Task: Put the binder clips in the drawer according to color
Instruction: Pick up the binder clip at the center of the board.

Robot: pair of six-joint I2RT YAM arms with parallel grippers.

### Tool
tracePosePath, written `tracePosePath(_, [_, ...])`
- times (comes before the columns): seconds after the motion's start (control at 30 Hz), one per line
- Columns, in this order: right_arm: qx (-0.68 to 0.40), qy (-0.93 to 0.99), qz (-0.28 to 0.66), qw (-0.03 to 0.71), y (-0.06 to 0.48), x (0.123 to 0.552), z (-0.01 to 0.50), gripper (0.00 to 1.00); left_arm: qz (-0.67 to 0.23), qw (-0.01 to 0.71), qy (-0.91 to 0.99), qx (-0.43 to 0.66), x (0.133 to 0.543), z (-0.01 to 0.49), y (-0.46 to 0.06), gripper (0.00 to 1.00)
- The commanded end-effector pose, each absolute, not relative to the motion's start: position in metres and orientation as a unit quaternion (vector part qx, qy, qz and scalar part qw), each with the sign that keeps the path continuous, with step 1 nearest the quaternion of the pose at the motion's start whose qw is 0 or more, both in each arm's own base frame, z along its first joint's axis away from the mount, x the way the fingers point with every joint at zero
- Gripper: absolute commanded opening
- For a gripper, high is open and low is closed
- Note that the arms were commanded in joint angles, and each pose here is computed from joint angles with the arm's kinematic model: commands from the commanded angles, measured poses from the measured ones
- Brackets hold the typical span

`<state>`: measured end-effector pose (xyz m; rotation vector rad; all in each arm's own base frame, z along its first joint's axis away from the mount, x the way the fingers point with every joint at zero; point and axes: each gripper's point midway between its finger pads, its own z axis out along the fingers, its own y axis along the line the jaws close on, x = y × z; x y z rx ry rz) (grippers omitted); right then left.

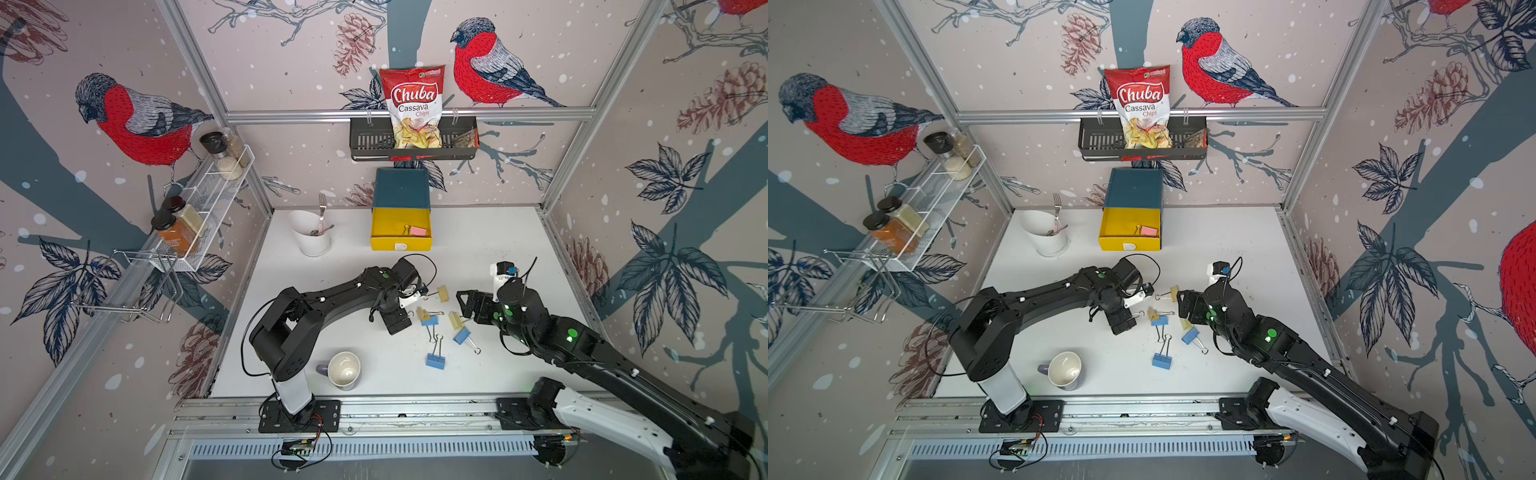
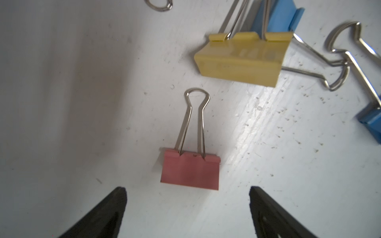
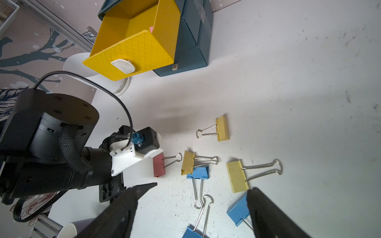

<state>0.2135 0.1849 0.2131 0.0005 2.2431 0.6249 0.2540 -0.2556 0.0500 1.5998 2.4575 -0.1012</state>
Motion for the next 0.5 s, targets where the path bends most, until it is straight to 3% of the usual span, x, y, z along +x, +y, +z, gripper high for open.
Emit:
tracePosePath(0.0, [0.007, 0.881, 0.255, 0.4, 0.187, 0.215, 0.217, 0.88, -0.05, 0.087, 0.826, 0.554, 0.252, 0.042, -0.261, 0.95])
tracePosePath(0.47, [0.007, 0.882, 0.25, 0.4, 0.184, 0.216, 0.213, 0.88, -0.019, 0.075, 0.833, 0.549, 0.254, 0.014, -0.248, 0.85])
